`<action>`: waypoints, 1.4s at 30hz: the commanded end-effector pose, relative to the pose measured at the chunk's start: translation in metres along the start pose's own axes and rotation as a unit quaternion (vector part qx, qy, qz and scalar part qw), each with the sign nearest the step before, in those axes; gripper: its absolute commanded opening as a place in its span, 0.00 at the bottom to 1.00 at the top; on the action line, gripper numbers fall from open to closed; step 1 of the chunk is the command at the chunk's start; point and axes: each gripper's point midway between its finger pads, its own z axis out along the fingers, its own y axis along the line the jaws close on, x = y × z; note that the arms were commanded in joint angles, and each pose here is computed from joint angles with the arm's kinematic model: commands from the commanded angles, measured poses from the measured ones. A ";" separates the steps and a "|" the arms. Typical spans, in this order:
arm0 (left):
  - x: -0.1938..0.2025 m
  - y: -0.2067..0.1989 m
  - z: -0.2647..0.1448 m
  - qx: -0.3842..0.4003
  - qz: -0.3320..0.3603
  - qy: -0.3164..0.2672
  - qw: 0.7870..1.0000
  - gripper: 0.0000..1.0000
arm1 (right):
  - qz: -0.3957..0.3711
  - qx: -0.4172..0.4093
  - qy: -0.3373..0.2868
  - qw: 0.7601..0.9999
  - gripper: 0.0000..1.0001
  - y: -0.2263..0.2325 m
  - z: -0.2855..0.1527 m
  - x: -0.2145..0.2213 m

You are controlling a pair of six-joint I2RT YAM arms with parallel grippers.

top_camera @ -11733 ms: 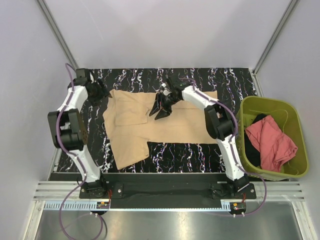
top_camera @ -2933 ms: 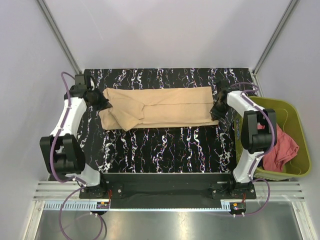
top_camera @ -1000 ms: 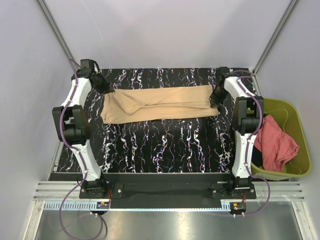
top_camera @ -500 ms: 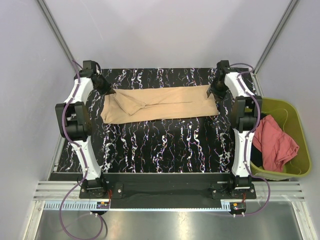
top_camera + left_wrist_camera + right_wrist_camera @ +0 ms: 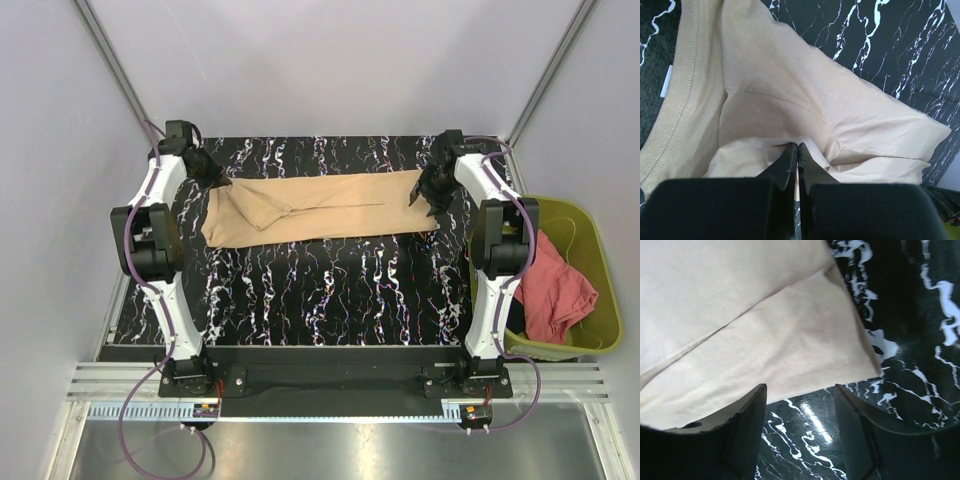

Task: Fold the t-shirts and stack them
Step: Fold the tshirt

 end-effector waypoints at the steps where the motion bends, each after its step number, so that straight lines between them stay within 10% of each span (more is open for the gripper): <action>1: -0.019 -0.013 0.000 0.032 0.022 -0.024 0.999 0.00 | -0.032 -0.064 -0.015 0.997 0.63 0.033 -0.023 0.001; 16: -0.036 0.004 -0.039 -0.056 0.074 -0.072 0.993 0.48 | -0.050 -0.086 0.005 0.995 0.63 0.046 -0.022 0.015; 24: 0.067 0.032 -0.042 -0.015 0.038 0.045 0.998 0.27 | -0.049 -0.093 0.007 0.994 0.61 0.049 -0.019 0.017; 42: 0.090 0.138 -0.008 -0.154 -0.002 0.115 0.981 0.23 | -0.041 -0.009 0.020 0.999 0.37 -0.011 0.019 0.020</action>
